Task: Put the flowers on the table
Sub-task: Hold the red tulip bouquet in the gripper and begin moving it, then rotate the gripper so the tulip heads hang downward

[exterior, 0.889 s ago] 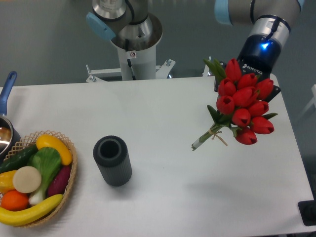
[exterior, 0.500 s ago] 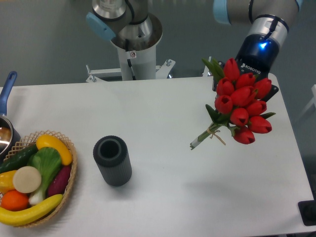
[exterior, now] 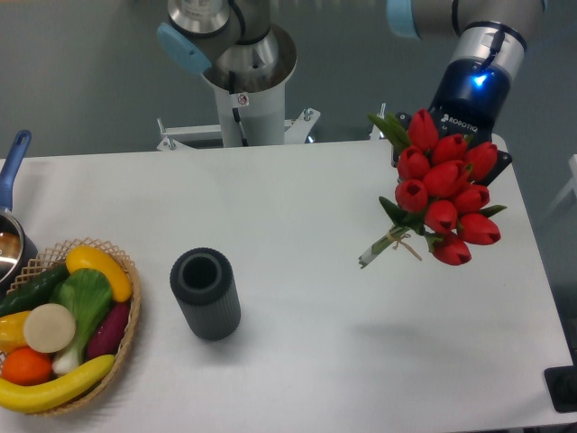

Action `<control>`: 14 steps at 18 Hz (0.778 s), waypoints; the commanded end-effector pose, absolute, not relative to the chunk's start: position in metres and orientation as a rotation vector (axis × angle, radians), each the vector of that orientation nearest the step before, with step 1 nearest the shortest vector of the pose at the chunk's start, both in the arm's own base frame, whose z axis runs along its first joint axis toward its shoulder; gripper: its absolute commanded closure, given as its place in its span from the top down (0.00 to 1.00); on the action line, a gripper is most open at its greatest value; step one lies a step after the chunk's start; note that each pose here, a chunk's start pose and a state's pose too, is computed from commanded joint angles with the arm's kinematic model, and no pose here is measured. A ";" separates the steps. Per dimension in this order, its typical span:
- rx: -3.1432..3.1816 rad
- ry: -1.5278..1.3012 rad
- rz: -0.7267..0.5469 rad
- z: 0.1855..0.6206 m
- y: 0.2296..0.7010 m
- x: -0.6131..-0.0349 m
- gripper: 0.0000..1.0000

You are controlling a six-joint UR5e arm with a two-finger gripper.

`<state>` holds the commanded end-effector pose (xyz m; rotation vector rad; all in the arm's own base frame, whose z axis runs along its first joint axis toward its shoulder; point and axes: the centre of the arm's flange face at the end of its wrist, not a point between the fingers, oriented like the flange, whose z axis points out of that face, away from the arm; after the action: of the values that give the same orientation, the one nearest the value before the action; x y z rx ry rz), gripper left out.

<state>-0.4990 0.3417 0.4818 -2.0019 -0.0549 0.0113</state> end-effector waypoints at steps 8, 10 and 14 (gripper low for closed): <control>-2.312 -0.050 0.171 0.456 0.381 -0.474 0.49; -2.353 -0.048 0.177 0.450 0.389 -0.468 0.49; -2.512 -0.049 0.266 0.433 0.402 -0.456 0.49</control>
<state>-0.4564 0.4022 0.4326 -2.5121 -0.0489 0.2660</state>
